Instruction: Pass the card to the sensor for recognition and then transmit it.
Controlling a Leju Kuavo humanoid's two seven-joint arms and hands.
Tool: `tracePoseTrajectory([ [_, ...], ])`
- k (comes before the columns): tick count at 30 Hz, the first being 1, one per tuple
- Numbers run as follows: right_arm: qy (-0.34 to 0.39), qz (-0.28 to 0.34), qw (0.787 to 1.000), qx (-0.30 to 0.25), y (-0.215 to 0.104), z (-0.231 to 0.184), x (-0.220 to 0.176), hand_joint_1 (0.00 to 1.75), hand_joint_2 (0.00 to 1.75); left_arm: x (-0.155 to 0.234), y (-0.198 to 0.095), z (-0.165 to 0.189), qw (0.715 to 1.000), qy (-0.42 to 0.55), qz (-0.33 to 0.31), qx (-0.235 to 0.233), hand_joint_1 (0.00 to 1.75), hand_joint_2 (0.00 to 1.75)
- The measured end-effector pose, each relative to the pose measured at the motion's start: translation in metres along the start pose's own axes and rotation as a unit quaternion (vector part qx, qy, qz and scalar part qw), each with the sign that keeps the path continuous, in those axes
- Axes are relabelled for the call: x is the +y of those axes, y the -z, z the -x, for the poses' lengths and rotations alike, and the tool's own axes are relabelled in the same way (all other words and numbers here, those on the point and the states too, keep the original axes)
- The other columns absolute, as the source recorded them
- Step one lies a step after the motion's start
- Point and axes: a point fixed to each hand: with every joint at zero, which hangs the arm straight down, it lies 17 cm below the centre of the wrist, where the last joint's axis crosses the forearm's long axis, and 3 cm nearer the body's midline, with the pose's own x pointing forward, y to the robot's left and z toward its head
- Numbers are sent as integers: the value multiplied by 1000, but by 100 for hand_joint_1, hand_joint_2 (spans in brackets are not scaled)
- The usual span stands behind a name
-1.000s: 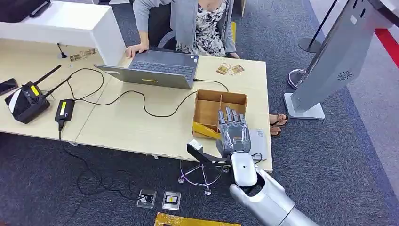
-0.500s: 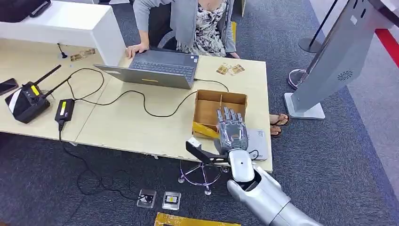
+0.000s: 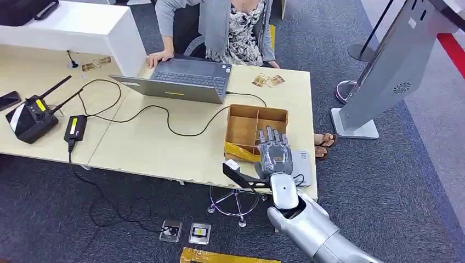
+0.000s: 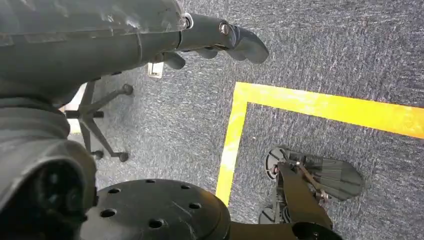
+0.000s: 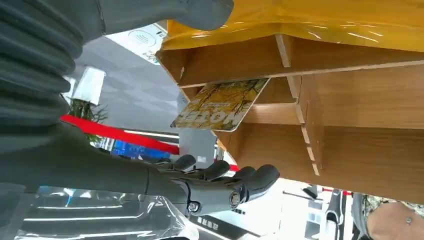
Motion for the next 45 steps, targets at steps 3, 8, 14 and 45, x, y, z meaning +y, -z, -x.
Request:
tracePoseTrajectory([
  [3, -1, 1, 1000, 4, 1, 3, 0, 0, 175, 0, 0, 0, 1000, 0, 0, 0, 0, 0],
  [8, -2, 4, 1000, 9, 2, 6, -1, 0, 175, 0, 0, 0, 1000, 1, 0, -1, 0, 0],
  [14, -11, 12, 1000, 12, 5, 10, -3, 0, 175, 0, 0, 0, 1000, 1, 0, 0, 0, 0],
  [45, -44, -15, 999, 13, 20, 25, 9, 175, 175, 1, 0, 4, 1000, -5, -9, 11, 0, 0],
])
